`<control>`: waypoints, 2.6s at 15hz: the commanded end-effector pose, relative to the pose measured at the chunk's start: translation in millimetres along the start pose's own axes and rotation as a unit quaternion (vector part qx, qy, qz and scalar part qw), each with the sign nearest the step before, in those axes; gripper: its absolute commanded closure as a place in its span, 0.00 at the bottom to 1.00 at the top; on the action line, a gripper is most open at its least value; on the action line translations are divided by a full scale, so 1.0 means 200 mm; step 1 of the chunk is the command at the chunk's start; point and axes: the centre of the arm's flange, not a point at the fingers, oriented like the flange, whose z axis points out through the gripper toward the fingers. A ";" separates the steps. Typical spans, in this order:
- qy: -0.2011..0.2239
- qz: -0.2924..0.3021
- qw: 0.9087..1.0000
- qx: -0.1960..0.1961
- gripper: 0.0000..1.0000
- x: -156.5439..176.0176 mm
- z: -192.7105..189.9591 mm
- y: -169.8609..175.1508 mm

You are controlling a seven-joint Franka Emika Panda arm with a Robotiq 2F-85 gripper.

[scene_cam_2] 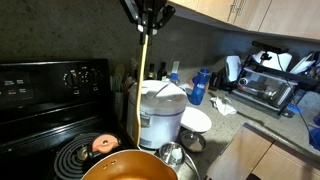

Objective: Use a wooden spoon to mix in the pot then put the spoon back in the utensil holder

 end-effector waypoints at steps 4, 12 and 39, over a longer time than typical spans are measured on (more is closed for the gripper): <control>-0.001 0.014 1.000 0.026 0.97 -0.13 -0.01 0.27; 0.000 0.012 0.998 0.066 0.97 -0.15 -0.06 0.50; -0.129 -0.260 0.957 -0.020 0.97 -0.24 0.76 -0.16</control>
